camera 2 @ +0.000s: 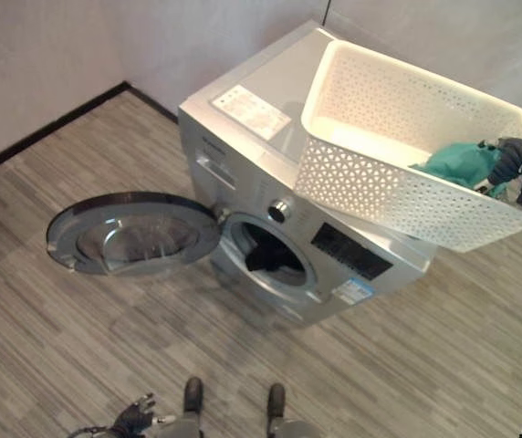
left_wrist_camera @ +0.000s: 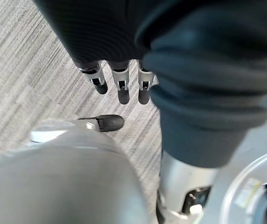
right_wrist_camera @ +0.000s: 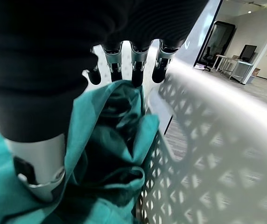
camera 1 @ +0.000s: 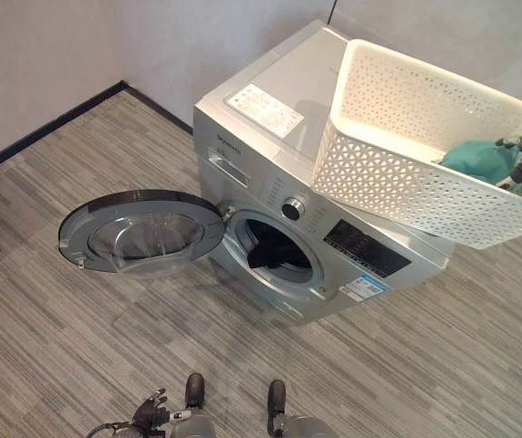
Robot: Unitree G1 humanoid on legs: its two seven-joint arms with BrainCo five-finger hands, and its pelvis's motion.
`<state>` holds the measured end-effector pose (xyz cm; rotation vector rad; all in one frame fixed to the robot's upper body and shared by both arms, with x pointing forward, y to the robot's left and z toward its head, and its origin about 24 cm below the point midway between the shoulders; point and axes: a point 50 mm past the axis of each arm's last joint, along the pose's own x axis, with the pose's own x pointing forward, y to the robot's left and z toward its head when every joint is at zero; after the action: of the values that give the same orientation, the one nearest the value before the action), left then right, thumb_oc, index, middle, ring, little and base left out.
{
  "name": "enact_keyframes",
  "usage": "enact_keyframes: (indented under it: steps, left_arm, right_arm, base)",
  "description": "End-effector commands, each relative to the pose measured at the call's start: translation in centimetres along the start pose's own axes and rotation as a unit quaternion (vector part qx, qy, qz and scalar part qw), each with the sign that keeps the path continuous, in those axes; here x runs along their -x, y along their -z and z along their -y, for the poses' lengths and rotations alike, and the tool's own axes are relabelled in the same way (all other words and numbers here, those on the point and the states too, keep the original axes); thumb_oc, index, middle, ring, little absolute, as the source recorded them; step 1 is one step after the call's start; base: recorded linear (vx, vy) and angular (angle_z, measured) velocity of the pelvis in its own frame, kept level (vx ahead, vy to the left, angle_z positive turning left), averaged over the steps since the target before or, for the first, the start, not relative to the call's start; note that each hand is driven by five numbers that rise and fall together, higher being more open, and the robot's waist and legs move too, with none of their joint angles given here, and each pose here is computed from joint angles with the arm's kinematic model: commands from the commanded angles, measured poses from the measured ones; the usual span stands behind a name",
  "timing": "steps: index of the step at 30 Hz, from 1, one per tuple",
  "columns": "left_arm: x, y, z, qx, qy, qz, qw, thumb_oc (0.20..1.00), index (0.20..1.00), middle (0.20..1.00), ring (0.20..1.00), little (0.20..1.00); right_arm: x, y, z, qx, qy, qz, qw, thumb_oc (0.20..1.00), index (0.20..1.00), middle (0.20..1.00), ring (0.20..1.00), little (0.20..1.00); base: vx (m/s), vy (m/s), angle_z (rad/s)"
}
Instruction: Grab the laundry basket,head to the washer,open it,put in the laundry and shut it.
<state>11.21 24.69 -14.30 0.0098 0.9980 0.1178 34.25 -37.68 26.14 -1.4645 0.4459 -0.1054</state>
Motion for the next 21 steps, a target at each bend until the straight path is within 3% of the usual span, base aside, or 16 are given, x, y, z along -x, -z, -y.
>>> enact_keyframes:
  steps: [1, 14, 16, 17, 21]
  left_arm:
    - [-0.1, -0.8, 0.1, 0.022, 0.012, 0.019, 1.0, 1.0, 1.0, 1.0, 1.0, 1.0]
    - [-0.4, -2.0, 1.2, 0.02, 0.029, 0.044, 0.998, 1.0, 1.0, 1.0, 1.0, 1.0]
    - [-0.4, -2.0, 1.4, 0.019, 0.033, 0.044, 0.998, 1.0, 1.0, 1.0, 1.0, 1.0]
    - [-0.4, -2.1, 1.6, 0.019, 0.037, 0.044, 0.998, 1.0, 1.0, 1.0, 1.0, 1.0]
    - [-0.5, -1.9, 1.7, 0.025, 0.031, 0.038, 0.998, 1.0, 1.0, 1.0, 1.0, 1.0]
  right_arm:
    - [0.9, 1.7, 2.1, -0.006, 0.027, -0.04, 0.999, 1.0, 1.0, 1.0, 1.0, 1.0]
    - [-0.4, -0.8, 0.3, -0.041, 0.0, 0.006, 0.999, 1.0, 1.0, 1.0, 1.0, 1.0]
    - [-0.6, -1.4, -0.4, -0.035, -0.019, 0.017, 0.999, 0.52, 0.52, 0.52, 0.52, 0.52]
    - [-0.7, -1.7, -0.6, -0.034, -0.024, 0.021, 0.999, 0.2, 0.2, 0.2, 0.2, 0.2]
    - [-0.5, -2.3, -0.3, -0.075, 0.014, 0.059, 0.995, 0.2, 0.2, 0.2, 0.2, 0.2]
  base:
    - [-0.03, -0.03, 0.03]
    - [-0.02, -0.027, 0.03]
    - [0.0, -0.012, 0.06]
    - [-0.01, -0.006, 0.03]
    - [0.0, 0.0, 0.0]
